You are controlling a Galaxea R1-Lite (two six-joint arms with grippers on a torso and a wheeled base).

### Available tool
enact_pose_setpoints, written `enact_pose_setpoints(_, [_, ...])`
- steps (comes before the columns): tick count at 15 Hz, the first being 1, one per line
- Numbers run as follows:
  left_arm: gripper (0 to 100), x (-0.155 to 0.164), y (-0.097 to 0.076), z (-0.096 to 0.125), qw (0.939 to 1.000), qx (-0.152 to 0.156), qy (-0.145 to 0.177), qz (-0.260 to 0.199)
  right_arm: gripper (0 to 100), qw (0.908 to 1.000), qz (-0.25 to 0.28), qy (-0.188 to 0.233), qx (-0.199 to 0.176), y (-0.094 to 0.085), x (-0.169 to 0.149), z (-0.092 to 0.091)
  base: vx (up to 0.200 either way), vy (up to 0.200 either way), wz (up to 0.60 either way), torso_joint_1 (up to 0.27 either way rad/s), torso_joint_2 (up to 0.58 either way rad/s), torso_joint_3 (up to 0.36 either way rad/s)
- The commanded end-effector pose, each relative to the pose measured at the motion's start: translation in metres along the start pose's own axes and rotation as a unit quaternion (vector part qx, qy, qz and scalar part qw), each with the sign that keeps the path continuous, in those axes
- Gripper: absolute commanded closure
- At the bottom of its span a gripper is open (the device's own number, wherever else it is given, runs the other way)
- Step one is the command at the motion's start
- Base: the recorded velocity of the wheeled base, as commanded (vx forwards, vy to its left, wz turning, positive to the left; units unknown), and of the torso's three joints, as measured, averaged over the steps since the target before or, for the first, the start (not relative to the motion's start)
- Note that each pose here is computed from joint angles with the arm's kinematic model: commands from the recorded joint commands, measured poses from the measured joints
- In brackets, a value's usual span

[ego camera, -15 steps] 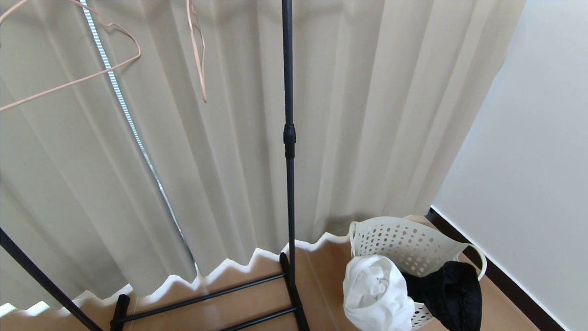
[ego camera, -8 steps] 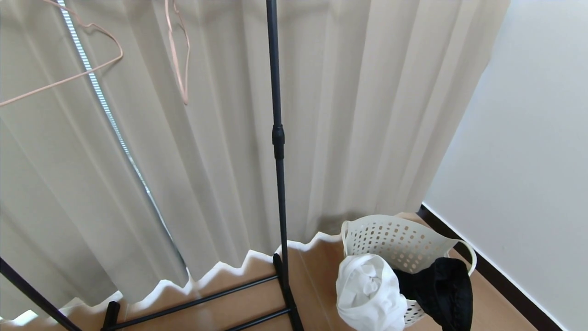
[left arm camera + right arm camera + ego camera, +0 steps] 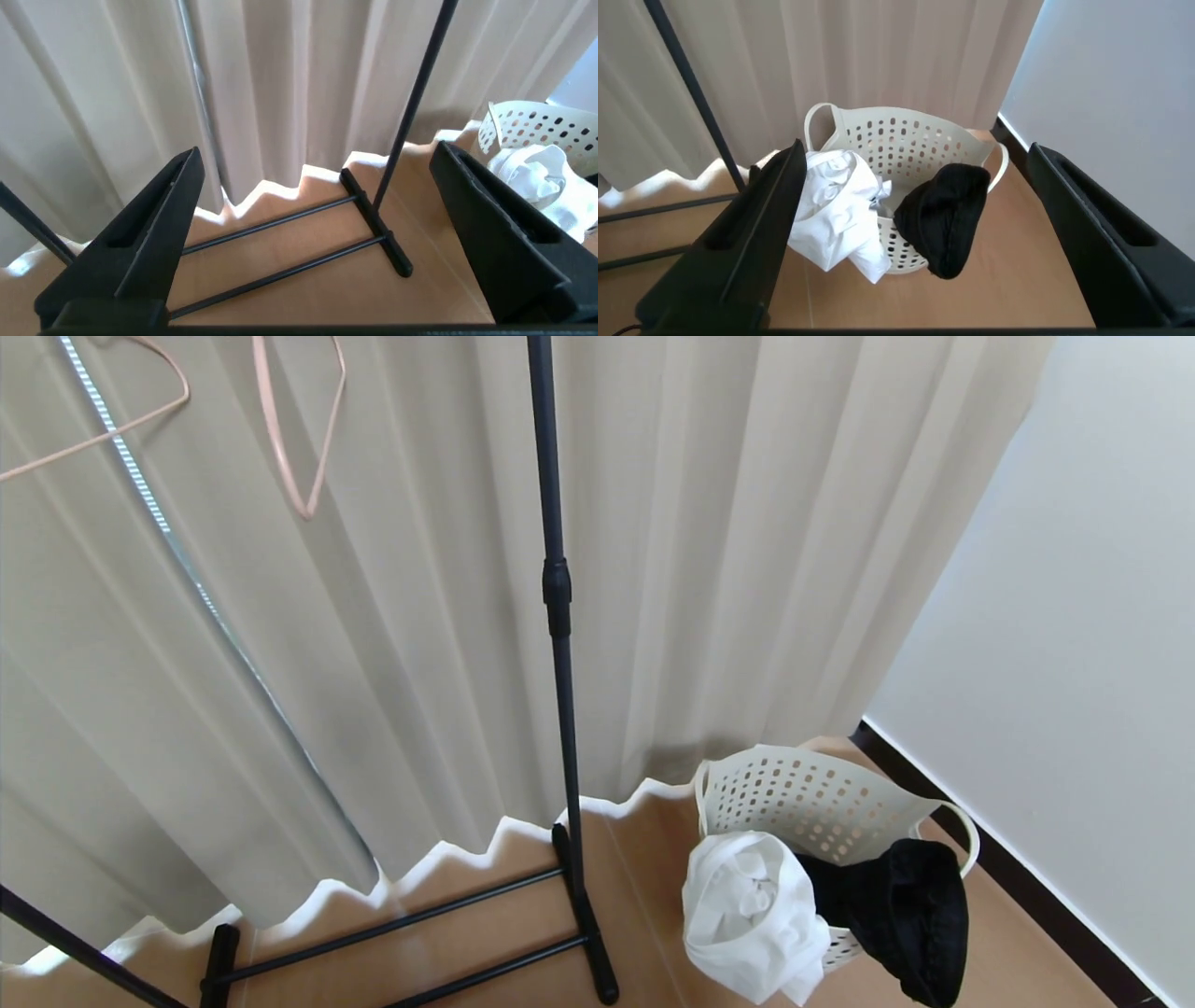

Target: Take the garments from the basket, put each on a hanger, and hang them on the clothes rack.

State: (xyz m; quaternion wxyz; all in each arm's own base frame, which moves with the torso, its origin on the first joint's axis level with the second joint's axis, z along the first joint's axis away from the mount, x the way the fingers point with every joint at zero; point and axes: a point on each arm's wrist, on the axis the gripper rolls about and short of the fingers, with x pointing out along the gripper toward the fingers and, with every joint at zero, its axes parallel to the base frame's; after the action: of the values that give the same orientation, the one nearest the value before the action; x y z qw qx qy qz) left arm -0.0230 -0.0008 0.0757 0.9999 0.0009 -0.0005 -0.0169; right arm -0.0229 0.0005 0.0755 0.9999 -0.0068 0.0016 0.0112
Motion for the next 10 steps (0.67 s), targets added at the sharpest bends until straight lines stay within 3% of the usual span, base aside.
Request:
enact_pose_setpoints(1, [0,0.0001,0.0,0.0,1.0,0.0,0.001,0.0,0,1.0,0.0,0.0,0.0,0.0,0.0,0.0,0.0,0.0,0.0,0.002,0.0,-0.188])
enact_pose_setpoints(10, [0,0.0002,0.0,0.0001,1.0,0.0,0.001,0.0,0,1.0,0.0,-0.001,0.0,0.0,0.0,0.0001,0.0,0.0,0.0,0.003,0.0,-0.198])
